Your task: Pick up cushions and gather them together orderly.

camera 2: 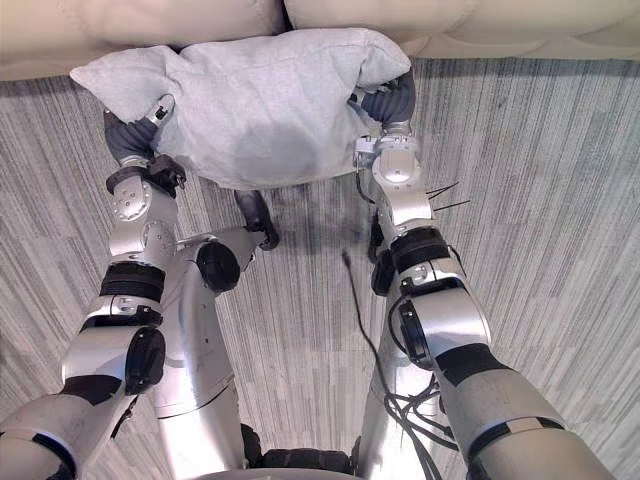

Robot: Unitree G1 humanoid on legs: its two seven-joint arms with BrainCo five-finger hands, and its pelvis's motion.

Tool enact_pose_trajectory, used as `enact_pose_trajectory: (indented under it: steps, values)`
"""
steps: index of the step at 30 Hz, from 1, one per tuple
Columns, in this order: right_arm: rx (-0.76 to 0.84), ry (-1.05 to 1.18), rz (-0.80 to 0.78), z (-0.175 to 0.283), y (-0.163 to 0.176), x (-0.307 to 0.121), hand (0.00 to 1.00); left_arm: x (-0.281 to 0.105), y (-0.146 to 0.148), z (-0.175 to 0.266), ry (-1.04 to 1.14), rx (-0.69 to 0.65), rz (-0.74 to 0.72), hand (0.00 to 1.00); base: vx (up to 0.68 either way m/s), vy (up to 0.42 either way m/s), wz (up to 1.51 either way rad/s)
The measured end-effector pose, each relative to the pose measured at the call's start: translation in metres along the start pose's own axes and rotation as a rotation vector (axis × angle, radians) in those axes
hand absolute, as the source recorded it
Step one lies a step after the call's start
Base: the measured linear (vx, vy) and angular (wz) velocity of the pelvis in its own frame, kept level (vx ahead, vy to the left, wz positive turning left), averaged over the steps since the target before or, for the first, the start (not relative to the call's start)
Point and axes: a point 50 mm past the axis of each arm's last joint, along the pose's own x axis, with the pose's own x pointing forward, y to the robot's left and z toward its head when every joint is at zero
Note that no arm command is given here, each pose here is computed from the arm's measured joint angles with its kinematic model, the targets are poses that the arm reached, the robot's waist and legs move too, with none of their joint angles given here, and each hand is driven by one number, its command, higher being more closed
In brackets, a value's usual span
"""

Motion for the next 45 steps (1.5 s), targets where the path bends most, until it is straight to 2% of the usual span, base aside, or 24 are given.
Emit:
enact_pose_trajectory:
  steps: [5, 12, 15, 19, 23, 30, 45]
  values:
    - [-0.046, 0.020, 0.050, -0.022, 0.002, -0.023, 1.00, -0.012, -0.001, -0.001, -0.020, 0.012, -0.021, 1.00, -0.01, 0.000, -0.01]
    - [-0.059, 0.045, 0.070, -0.054, -0.012, -0.078, 1.00, -0.060, 0.009, -0.020, -0.008, 0.005, -0.061, 1.00, 0.01, -0.034, -0.02]
    - [-0.052, 0.126, 0.057, -0.079, -0.026, -0.125, 1.00, -0.107, 0.024, -0.048, 0.086, 0.036, -0.068, 1.00, 0.16, -0.052, -0.05]
    - [-0.029, 0.183, 0.067, -0.090, -0.033, -0.158, 1.00, -0.137, 0.040, -0.066, 0.175, 0.072, -0.060, 1.00, 0.25, 0.025, -0.06]
    - [-0.008, 0.269, 0.107, -0.108, -0.035, -0.190, 1.00, -0.174, 0.069, -0.085, 0.304, 0.133, -0.047, 1.00, 0.26, 0.051, -0.07]
    - [-0.017, 0.351, 0.212, -0.122, -0.037, -0.213, 1.00, -0.218, 0.102, -0.097, 0.449, 0.201, -0.044, 1.00, 0.14, 0.009, -0.28]
    - [-0.041, 0.371, 0.252, -0.125, -0.039, -0.218, 1.00, -0.235, 0.111, -0.101, 0.523, 0.261, -0.071, 1.00, -0.04, 0.030, -0.22]
